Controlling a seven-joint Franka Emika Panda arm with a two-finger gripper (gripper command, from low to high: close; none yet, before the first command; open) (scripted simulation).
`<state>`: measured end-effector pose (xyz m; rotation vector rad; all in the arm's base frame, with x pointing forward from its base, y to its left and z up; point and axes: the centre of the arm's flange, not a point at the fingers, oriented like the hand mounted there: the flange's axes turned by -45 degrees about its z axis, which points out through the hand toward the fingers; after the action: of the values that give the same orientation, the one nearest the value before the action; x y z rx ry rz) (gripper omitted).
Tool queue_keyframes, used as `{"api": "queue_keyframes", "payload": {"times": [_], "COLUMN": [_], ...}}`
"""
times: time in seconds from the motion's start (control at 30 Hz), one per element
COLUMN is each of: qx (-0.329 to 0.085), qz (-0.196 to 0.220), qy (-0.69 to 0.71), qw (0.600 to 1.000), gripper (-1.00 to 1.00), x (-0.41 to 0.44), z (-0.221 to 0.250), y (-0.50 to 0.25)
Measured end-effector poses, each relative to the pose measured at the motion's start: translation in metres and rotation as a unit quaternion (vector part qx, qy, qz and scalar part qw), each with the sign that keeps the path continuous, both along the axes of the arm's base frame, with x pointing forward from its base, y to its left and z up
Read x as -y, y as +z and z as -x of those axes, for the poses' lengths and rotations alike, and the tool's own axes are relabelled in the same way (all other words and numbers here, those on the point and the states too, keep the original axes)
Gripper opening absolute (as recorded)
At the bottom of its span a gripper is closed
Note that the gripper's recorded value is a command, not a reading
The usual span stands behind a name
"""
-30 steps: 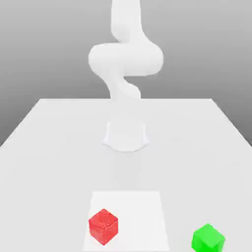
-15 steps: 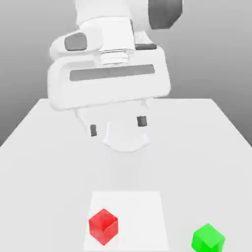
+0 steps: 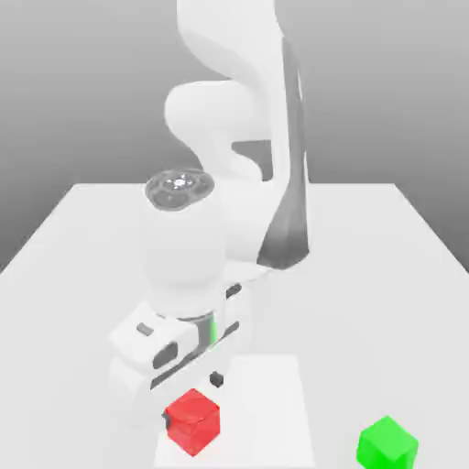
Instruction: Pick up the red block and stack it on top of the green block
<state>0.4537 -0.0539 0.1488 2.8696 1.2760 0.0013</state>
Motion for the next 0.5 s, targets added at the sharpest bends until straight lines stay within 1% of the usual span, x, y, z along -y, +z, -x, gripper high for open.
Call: {"api": "queue_keyframes", "payload": {"times": [0.23, 0.4, 0.5], "qx": [-0.001, -0.001, -0.002], "qz": [0.0, 0.0, -0.001], "qy": [0.0, 0.0, 0.019], "qw": [1.0, 1.0, 1.0], "gripper": [-1.0, -1.0, -1.0], "x": [0.0, -0.001, -0.054], "z": [0.0, 0.0, -0.018], "y": [0.0, 0.053, 0.068]}}
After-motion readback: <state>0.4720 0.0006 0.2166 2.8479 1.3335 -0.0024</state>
